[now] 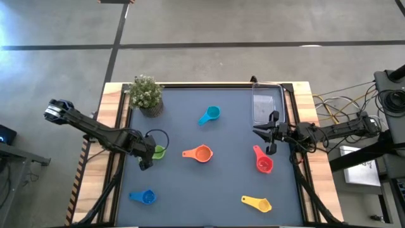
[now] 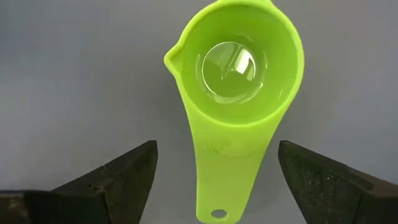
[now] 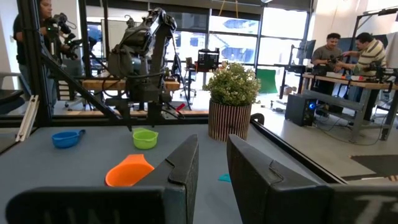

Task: Nest measuring cups in basket
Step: Stack the red measuring cup on top of the orange measuring cup

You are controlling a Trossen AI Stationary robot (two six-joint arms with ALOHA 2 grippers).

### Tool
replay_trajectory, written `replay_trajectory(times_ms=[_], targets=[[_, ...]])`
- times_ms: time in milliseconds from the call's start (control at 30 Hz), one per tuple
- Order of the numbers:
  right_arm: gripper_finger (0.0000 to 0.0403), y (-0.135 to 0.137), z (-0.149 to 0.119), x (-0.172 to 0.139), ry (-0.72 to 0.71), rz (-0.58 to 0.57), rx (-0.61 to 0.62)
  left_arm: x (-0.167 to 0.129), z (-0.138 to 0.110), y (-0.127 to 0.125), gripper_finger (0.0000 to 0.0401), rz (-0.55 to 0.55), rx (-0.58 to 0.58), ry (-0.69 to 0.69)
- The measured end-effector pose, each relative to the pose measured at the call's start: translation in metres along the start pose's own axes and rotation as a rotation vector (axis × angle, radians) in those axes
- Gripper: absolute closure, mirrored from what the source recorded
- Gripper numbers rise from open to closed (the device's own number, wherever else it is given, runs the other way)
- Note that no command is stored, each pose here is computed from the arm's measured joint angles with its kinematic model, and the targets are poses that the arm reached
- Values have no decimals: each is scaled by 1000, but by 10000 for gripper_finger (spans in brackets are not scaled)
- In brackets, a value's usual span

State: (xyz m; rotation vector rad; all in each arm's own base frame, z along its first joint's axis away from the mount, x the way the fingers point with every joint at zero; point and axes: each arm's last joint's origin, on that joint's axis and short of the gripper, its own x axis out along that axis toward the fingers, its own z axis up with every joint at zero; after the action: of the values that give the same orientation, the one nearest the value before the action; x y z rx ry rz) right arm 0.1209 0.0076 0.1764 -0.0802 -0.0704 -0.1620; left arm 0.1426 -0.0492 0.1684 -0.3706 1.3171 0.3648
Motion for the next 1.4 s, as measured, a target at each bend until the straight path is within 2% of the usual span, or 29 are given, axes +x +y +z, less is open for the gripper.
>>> replay_trajectory(times_ms=[1300, 1400], targets=[[330, 0, 0, 0, 0, 0, 0, 4, -2, 1, 100, 4, 31, 0], [330, 0, 1, 0, -10, -2, -49, 4, -1, 1, 100, 2, 31, -3]])
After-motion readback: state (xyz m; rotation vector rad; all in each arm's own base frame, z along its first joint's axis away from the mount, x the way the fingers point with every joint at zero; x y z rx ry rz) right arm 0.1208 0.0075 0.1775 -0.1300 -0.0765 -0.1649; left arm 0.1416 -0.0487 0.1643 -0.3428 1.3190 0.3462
